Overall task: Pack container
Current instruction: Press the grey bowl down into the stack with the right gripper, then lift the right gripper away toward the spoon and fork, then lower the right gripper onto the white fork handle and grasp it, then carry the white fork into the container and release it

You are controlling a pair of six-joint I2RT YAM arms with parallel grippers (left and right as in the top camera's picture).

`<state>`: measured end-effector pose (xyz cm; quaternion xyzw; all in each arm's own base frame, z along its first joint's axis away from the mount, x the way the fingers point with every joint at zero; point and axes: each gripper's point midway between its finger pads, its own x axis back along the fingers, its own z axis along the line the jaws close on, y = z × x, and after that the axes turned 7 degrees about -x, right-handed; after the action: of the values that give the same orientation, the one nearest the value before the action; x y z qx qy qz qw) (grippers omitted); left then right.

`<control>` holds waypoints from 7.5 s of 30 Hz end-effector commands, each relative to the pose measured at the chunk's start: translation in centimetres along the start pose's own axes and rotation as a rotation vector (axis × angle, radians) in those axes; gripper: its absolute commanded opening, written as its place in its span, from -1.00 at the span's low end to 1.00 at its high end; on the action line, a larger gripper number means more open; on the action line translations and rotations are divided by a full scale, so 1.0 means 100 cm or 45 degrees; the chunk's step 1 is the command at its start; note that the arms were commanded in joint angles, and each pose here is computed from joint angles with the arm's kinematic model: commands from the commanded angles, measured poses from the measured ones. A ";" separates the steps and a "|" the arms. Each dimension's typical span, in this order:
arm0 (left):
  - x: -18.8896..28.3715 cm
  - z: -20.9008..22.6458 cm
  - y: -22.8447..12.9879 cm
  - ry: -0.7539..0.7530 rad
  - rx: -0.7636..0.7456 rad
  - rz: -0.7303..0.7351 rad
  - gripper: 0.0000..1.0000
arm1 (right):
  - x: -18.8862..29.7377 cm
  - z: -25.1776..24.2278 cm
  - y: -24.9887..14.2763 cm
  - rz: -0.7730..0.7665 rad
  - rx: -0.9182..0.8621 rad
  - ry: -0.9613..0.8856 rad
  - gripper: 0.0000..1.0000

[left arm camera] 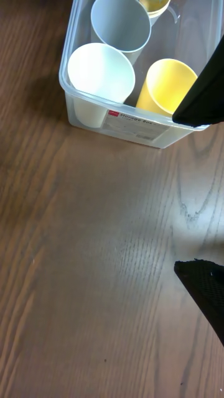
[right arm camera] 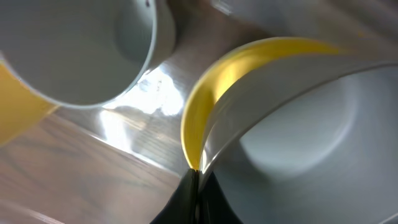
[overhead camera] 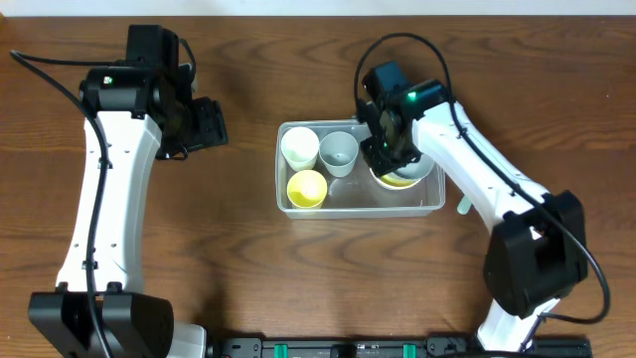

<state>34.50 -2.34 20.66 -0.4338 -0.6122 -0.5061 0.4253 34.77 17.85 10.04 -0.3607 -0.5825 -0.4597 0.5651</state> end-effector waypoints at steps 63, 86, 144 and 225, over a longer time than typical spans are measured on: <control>0.003 0.003 -0.005 0.014 0.012 0.017 0.39 | 0.006 -0.237 -0.178 -0.193 -2.734 -0.093 0.79; 0.003 0.003 -0.007 0.015 0.013 0.027 0.39 | -0.045 -0.236 -0.197 -0.171 -2.905 -0.075 0.98; 0.003 0.003 -0.010 0.017 0.014 0.041 0.39 | -0.087 -0.233 -0.219 0.130 -3.036 -0.097 -0.28; 0.003 0.003 -0.008 0.015 0.013 0.029 0.39 | -0.005 0.020 -0.022 -0.131 1.119 0.086 -0.84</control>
<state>33.72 -2.33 20.46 -0.4419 -0.6050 -0.4991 0.4354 32.27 18.89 9.60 -0.0483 -0.7161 -0.2270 0.6583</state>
